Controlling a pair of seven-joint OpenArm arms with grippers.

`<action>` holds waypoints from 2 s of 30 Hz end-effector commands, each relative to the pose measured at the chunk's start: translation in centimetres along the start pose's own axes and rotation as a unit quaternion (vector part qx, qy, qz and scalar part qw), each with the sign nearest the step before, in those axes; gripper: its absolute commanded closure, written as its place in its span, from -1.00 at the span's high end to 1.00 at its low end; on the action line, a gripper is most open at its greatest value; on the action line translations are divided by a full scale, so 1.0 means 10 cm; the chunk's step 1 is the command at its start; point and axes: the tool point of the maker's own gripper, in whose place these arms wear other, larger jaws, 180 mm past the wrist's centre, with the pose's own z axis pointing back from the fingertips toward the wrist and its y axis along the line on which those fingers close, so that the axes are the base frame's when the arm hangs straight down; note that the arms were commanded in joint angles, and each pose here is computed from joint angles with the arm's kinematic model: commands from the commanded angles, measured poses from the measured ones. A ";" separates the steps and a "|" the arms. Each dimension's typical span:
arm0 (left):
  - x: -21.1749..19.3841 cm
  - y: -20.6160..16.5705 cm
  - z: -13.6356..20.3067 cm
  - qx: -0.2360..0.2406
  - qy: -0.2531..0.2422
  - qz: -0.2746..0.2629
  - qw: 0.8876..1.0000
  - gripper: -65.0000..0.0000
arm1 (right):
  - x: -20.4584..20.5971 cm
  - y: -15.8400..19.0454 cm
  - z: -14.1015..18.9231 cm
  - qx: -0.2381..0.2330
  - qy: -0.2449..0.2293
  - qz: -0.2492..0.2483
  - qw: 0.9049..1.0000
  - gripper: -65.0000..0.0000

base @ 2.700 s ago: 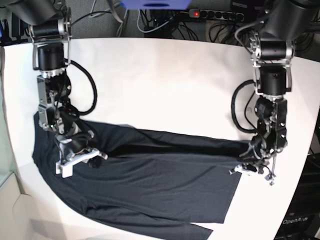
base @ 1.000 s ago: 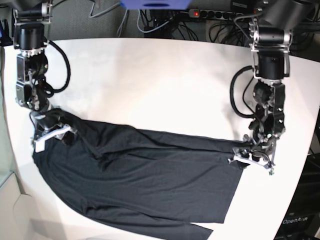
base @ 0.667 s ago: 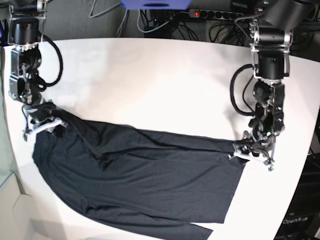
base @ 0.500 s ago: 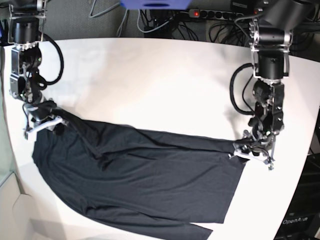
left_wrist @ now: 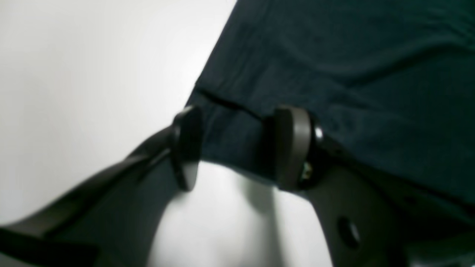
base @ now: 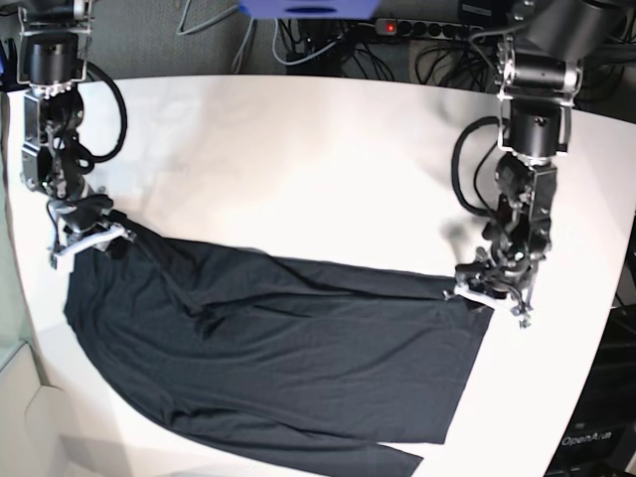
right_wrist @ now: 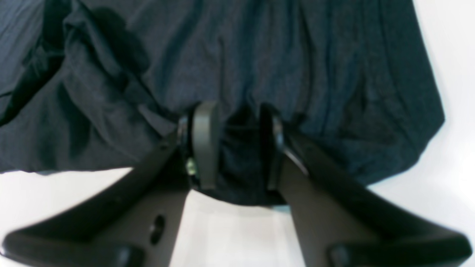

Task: Fold the T-shirt properly
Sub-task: 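Pull the held hem back toward the robot base, spreading the shirt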

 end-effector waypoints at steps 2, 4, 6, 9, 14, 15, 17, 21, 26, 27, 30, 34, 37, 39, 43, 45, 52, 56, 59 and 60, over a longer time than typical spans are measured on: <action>0.23 0.09 -0.01 0.009 -0.030 -0.002 1.000 -0.07 | 0.26 -0.04 0.05 0.002 -0.028 0.016 0.999 -0.51; 0.15 0.15 -0.03 0.015 -0.023 -0.002 1.000 -0.07 | 0.27 -0.05 0.05 0.001 -0.028 0.018 0.999 -0.51; 0.11 0.20 -0.05 0.020 -0.021 -0.001 1.000 -0.07 | 0.26 -0.07 0.06 -0.001 -0.027 0.019 0.999 -0.51; 0.09 0.31 -0.05 0.032 -0.022 -0.004 0.999 -0.07 | 0.29 -0.13 0.08 -0.006 -0.027 0.025 0.999 -0.51; 0.06 0.32 -0.06 0.042 -0.021 -0.042 0.998 -0.07 | 0.22 -0.18 0.11 -0.012 -0.020 0.026 0.999 -0.51; 0.06 0.30 -0.06 0.042 -0.020 -0.048 0.998 -0.07 | 0.21 -0.18 0.11 -0.012 -0.019 0.026 0.999 -0.51; 0.04 0.32 -0.06 0.045 -0.019 -0.058 0.997 -0.07 | 0.15 -0.24 0.10 -0.017 -0.012 0.022 1.000 -0.51; 0.02 0.26 -0.06 0.022 -0.016 -0.071 0.997 -0.07 | 0.00 -0.42 0.08 -0.037 0.008 0.011 0.999 -0.51; -0.09 0.25 -0.03 -0.009 -0.004 -0.089 0.996 -0.07 | -0.05 -0.64 0.12 -0.059 0.005 0.012 0.998 -0.51; -0.10 0.26 -0.03 -0.010 -0.003 -0.091 0.996 -0.07 | -0.05 -0.68 0.14 -0.062 0.003 0.013 0.998 -0.51; -0.18 0.31 -0.01 -0.008 0.005 -0.092 0.996 -0.07 | -0.10 -0.72 0.17 -0.066 0.005 0.017 0.998 -0.51; -0.19 0.32 -0.01 -0.008 0.007 -0.094 0.996 -0.07 | -0.12 -0.70 0.21 -0.063 0.005 0.022 0.998 -0.51; -0.28 0.38 0.01 -0.004 0.016 -0.095 0.995 -0.07 | -0.12 -0.64 0.24 -0.056 0.002 0.030 0.998 -0.51; -0.28 0.47 0.03 0.003 0.018 -0.101 0.995 -0.07 | -0.12 -0.60 0.27 -0.051 0.000 0.035 0.998 -0.51; -0.37 0.55 0.06 0.008 0.027 -0.105 0.994 -0.07 | -0.16 -0.60 0.29 -0.050 0.004 0.038 0.998 -0.51; -0.38 0.67 0.08 0.017 0.030 -0.111 0.993 -0.07 | -0.21 -0.63 0.32 -0.053 0.009 0.038 0.998 -0.51; -0.43 0.93 0.17 0.035 0.038 -0.126 0.991 -0.07 | -0.33 -0.64 0.38 -0.037 0.024 0.053 0.998 -0.51; -0.52 0.96 0.19 0.037 0.047 -0.128 0.990 -0.07 | -0.46 -0.58 0.42 -0.012 0.037 0.064 0.997 -0.51; -0.68 1.02 0.23 0.040 0.061 -0.129 0.989 -0.07 | -0.57 -0.62 0.46 -0.015 0.048 0.063 0.997 -0.51; -0.74 1.04 0.25 0.041 0.066 -0.130 0.988 -0.07 | -0.60 -0.64 0.48 -0.016 0.052 0.063 0.997 -0.51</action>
